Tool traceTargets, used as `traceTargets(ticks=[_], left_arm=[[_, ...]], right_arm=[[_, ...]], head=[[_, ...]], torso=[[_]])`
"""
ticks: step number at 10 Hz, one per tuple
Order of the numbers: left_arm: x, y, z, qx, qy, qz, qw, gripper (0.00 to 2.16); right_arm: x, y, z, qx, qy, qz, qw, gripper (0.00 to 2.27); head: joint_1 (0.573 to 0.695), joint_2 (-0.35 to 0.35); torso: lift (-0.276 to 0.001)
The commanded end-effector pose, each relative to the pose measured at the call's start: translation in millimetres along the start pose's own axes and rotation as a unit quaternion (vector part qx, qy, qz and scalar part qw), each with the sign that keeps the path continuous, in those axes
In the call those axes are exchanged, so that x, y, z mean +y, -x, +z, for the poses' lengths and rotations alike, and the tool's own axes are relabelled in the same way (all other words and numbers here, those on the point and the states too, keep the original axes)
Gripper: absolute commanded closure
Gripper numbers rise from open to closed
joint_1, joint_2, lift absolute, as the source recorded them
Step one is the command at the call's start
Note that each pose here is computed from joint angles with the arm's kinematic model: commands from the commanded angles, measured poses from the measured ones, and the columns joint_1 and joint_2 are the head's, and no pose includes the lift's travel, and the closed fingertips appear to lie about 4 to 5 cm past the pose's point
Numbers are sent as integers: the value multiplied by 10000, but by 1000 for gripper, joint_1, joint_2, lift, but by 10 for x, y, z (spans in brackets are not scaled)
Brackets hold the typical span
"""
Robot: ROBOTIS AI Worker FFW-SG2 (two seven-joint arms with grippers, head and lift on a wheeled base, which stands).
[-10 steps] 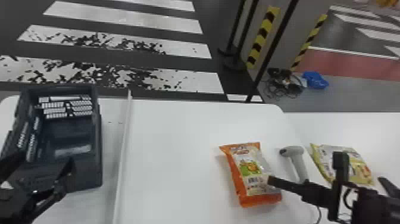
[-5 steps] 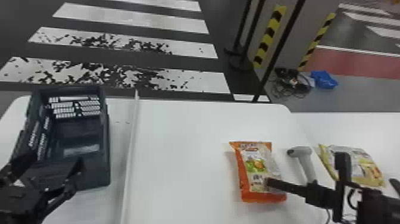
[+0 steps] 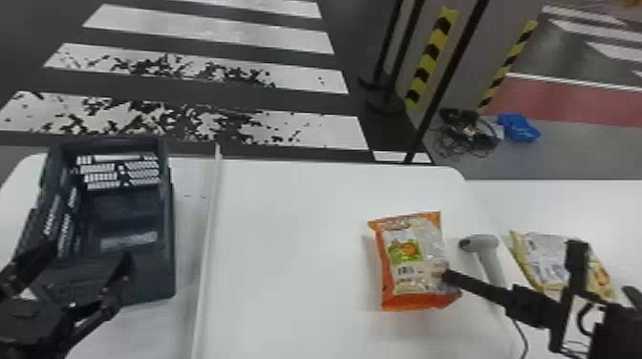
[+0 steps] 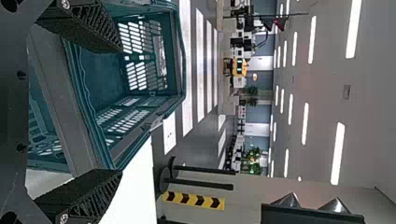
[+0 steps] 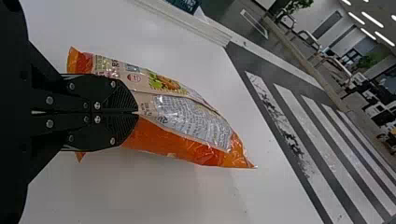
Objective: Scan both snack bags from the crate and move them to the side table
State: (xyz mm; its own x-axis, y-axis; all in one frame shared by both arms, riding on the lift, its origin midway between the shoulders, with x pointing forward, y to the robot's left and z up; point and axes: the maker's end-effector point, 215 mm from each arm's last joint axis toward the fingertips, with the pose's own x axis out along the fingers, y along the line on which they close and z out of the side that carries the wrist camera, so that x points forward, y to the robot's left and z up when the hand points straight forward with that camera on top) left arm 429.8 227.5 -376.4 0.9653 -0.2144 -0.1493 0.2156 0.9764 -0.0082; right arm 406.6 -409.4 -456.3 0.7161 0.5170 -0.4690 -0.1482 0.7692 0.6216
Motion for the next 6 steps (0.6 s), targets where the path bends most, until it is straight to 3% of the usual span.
traceTargets(ticks=[1, 3, 6], left_arm=[[-5, 10, -9, 10, 3, -3, 10000, 76], [-5, 10, -9, 10, 3, -3, 10000, 76], [-3, 11, -17, 17, 3, -1, 10000, 76]], right_arm=[[47, 144, 197, -357, -142, 141, 9992, 2240], [-8, 393, 464, -844, -331, 153, 9958, 2240], [-425, 692, 814, -1438, -412, -578, 9871, 2240]], head=[[695, -239], [695, -262], [695, -315]], torso=[[-99], [-99], [-99]])
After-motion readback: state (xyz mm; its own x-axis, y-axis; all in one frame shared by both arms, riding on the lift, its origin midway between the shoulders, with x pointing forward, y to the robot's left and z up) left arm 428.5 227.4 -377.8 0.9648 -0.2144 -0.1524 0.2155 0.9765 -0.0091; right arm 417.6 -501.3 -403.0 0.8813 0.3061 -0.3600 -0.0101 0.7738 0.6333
